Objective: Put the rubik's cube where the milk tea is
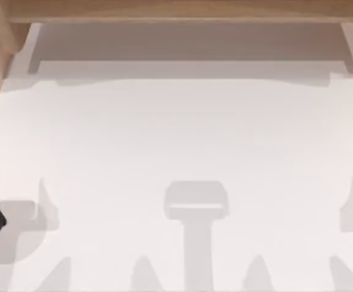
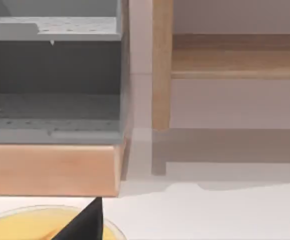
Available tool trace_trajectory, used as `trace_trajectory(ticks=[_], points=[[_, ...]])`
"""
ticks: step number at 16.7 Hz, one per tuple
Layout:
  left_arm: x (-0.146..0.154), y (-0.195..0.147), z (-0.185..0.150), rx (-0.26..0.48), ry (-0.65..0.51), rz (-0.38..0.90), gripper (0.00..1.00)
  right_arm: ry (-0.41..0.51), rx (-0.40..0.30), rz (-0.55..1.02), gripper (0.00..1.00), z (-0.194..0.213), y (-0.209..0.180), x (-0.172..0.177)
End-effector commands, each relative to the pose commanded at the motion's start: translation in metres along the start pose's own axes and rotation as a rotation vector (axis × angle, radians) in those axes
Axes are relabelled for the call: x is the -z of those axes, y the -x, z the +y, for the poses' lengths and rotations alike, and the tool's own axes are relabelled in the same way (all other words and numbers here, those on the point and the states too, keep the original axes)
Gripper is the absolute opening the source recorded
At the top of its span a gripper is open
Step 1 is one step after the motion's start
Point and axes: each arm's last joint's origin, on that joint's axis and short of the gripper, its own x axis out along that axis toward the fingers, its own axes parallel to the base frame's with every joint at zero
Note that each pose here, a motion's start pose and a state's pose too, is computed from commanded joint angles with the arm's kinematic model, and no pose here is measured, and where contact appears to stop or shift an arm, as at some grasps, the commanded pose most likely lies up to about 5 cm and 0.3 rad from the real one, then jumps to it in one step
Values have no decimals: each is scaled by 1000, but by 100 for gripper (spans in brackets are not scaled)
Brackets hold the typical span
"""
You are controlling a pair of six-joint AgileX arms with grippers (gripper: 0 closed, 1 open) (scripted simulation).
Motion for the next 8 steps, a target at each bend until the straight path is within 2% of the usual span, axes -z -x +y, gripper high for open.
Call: trace_trajectory(ticks=[4, 8], points=[[-8, 0, -1, 1, -1, -2, 100, 0, 0, 0, 100, 0, 0, 0], [-58, -6, -7, 4, -4, -14, 100, 0, 0, 0, 100, 0, 0, 0]])
